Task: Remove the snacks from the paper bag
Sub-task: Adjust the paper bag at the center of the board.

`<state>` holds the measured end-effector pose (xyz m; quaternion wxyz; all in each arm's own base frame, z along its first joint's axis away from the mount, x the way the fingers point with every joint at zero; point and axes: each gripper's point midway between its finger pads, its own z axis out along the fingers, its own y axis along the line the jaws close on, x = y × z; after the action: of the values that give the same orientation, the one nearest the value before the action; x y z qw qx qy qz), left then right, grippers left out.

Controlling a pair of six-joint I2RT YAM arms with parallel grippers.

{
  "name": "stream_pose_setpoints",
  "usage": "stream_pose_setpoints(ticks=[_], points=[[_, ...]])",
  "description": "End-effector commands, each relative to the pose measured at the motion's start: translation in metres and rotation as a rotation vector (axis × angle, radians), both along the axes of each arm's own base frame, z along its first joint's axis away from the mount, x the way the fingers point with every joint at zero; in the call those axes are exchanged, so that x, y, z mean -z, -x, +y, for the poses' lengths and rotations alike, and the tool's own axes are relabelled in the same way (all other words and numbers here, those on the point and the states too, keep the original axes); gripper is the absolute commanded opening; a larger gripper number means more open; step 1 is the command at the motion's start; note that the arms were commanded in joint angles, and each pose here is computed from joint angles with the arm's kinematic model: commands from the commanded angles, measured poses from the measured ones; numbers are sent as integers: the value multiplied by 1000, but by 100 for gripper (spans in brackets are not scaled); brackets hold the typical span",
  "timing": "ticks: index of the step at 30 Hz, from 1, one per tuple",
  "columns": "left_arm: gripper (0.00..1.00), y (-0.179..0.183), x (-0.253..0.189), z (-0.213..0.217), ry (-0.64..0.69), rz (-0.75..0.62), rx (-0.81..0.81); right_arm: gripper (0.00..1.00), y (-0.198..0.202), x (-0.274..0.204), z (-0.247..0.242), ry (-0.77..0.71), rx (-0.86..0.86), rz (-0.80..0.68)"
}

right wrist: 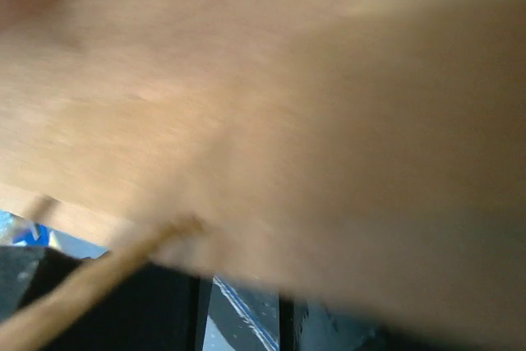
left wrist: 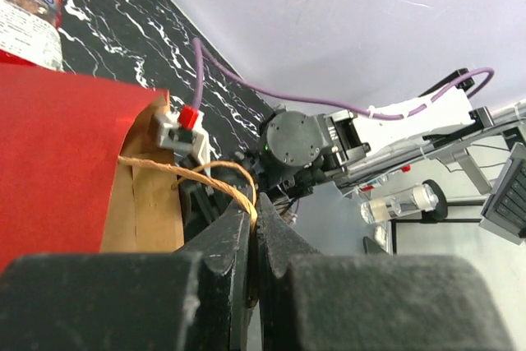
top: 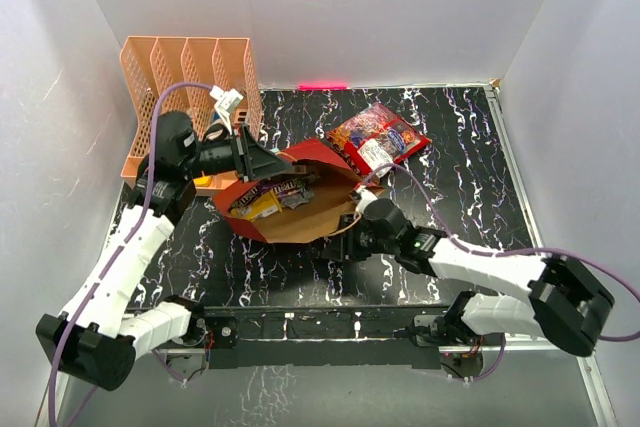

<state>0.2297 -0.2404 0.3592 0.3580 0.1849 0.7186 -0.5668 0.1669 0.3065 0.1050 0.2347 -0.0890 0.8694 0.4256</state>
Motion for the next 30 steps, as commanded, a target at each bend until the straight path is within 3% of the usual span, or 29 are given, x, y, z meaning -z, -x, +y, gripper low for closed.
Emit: stream_pose_setpoints(ticks=[1, 5, 10, 13, 16, 18, 22, 25, 30], points=[[0, 32, -21, 0, 116, -39, 82, 34, -7, 5, -39, 85, 166, -41], [0, 43, -27, 1, 192, -21, 83, 35, 9, 6, -73, 128, 237, -21], [0, 53, -27, 2, 248, -13, 85, 41, 0, -44, -118, 103, 459, -104], [0, 56, -20, 2, 249, 4, 83, 52, -11, -97, -144, 10, 603, -217], [0, 61, -18, 1, 261, 6, 94, 64, -17, -146, -148, -101, 616, -353], [0, 63, -15, 0, 265, 13, 101, 70, -16, -176, -134, -131, 501, -483], [0, 68, -8, -3, 269, 30, 110, 77, -1, -207, -83, -95, 87, -718], [0, 75, -7, -6, 286, 44, 129, 79, 15, -204, -51, -68, -197, -758], [0, 86, -6, -11, 283, 50, 141, 81, 39, -208, -21, -131, -416, -863]])
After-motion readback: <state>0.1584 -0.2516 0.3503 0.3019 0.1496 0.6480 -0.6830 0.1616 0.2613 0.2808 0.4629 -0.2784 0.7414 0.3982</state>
